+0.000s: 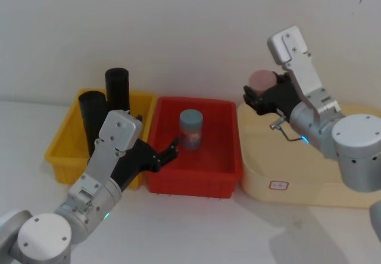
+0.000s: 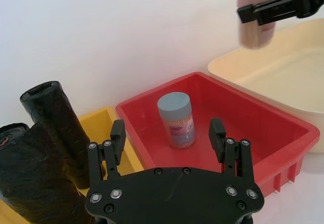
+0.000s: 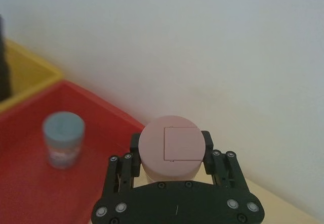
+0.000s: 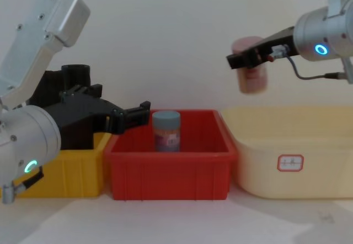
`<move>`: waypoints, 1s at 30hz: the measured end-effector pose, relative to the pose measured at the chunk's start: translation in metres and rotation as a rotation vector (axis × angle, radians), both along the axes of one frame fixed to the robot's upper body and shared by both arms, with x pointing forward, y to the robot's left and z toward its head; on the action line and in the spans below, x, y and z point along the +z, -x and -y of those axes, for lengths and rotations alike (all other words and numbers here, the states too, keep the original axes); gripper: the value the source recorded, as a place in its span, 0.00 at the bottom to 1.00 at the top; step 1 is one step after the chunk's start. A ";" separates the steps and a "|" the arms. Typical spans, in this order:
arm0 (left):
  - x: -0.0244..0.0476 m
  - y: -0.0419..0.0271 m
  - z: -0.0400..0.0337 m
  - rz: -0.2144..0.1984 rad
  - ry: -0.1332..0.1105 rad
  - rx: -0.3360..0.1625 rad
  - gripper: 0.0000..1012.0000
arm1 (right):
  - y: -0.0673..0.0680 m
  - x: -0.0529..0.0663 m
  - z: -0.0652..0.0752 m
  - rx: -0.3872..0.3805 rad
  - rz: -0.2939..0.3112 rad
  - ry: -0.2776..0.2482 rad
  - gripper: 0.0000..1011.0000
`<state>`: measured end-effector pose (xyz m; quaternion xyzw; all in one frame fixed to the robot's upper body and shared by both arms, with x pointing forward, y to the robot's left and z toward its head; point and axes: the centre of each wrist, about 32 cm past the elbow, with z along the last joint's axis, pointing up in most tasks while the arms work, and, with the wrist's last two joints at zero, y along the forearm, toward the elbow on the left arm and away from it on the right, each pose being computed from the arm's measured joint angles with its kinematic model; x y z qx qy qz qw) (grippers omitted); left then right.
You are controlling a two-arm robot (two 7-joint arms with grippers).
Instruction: Pick up the garbage bag with the one hand and transfer it to the other hand.
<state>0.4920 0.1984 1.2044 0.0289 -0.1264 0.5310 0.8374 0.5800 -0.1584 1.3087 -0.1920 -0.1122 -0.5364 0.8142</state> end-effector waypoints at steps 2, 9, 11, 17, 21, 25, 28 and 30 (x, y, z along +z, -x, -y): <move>0.0000 0.0000 0.0000 0.000 0.000 0.000 0.99 | 0.002 0.000 0.002 -0.034 -0.004 0.013 0.66; 0.0000 0.0000 0.0000 0.000 0.000 0.000 0.99 | 0.007 0.001 0.007 -0.133 -0.022 0.047 0.66; 0.0000 0.0000 0.0000 0.000 0.000 0.000 0.99 | 0.009 0.001 0.010 -0.184 -0.031 0.064 0.69; 0.0000 0.0000 0.0000 0.000 0.000 0.000 0.99 | 0.011 0.001 0.014 -0.257 -0.047 0.090 0.86; 0.0000 0.0000 0.0000 0.000 0.000 0.000 0.99 | 0.012 0.000 0.019 -0.344 -0.069 0.117 0.97; 0.0000 0.0000 0.0000 0.000 0.000 0.000 0.99 | 0.013 -0.001 0.022 -0.395 -0.082 0.134 0.99; 0.0000 0.0000 0.0000 0.000 0.000 0.000 0.99 | 0.013 -0.002 0.025 -0.447 -0.094 0.150 0.99; 0.0000 0.0000 0.0000 0.000 0.000 0.000 0.99 | 0.013 -0.003 0.027 -0.481 -0.103 0.161 0.99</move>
